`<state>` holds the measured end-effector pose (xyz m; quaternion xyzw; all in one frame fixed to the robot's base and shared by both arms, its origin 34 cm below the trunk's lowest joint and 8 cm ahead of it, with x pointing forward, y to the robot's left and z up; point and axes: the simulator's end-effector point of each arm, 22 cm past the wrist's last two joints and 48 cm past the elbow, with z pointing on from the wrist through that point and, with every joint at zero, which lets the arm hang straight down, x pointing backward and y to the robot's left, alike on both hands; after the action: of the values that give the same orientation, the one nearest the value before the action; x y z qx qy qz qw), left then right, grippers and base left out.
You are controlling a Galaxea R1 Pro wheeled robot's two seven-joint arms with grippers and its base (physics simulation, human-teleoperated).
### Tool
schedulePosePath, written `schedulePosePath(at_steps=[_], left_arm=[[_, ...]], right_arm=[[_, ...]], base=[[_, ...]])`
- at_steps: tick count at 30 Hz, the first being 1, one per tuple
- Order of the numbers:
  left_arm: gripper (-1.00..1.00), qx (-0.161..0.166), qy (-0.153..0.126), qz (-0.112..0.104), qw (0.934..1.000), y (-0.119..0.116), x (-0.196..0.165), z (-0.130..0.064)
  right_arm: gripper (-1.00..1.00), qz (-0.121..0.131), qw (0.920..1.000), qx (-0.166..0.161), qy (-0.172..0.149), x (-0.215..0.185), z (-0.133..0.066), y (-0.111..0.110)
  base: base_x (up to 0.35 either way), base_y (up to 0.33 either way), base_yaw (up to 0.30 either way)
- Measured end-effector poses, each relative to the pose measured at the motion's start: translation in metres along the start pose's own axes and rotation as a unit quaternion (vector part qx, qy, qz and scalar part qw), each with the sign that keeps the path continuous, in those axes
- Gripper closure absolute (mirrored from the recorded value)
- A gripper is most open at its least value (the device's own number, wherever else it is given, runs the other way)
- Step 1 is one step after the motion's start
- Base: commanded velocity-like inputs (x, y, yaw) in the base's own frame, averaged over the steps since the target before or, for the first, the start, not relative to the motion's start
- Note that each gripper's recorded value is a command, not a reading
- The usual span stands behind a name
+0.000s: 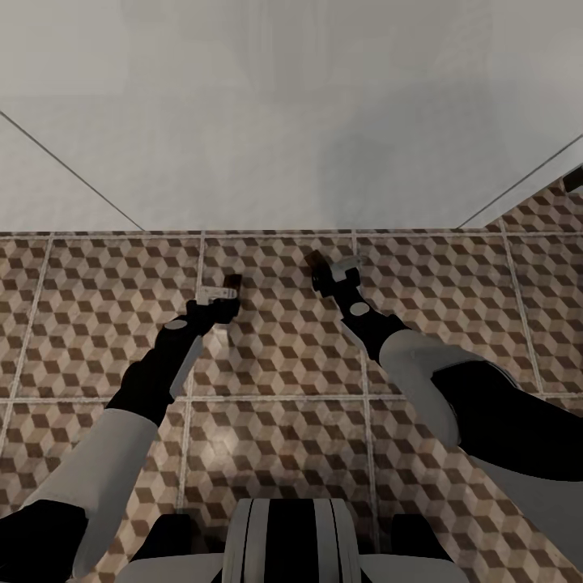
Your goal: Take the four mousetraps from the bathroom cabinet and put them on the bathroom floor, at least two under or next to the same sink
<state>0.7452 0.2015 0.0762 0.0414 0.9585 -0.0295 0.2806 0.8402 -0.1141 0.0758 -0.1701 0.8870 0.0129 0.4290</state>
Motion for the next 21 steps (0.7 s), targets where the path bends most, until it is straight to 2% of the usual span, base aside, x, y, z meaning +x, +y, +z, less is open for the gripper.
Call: schedulePosePath(at_steps=[4,7,12,19,21], left_arm=[[1.00,-0.005,0.007,0.001,1.0000,0.007,0.006,0.001],[1.00,-0.009,0.026,0.002,0.9996,0.012,0.024,0.004],[1.00,-0.012,0.042,0.002,0.9990,0.015,0.041,0.007],[1.00,-0.012,0.043,0.002,0.9990,0.015,0.041,0.007],[1.00,-0.015,0.031,-0.001,0.9994,0.019,0.031,0.006]], right_arm=[[1.00,0.000,1.0000,-0.001,-0.005,-0.002,0.000,0.000],[1.00,0.002,0.9998,-0.010,-0.020,-0.006,-0.001,0.005],[1.00,0.003,0.9996,-0.019,-0.022,-0.003,-0.003,0.010],[1.00,0.005,0.9996,-0.023,-0.012,0.013,-0.009,0.017],[1.00,0.005,0.9996,-0.024,-0.010,0.016,-0.010,0.018]], base=[[0.000,0.000,0.000],[0.000,0.000,0.000],[0.000,0.000,0.000],[0.000,0.000,0.000],[0.000,0.000,0.000]])
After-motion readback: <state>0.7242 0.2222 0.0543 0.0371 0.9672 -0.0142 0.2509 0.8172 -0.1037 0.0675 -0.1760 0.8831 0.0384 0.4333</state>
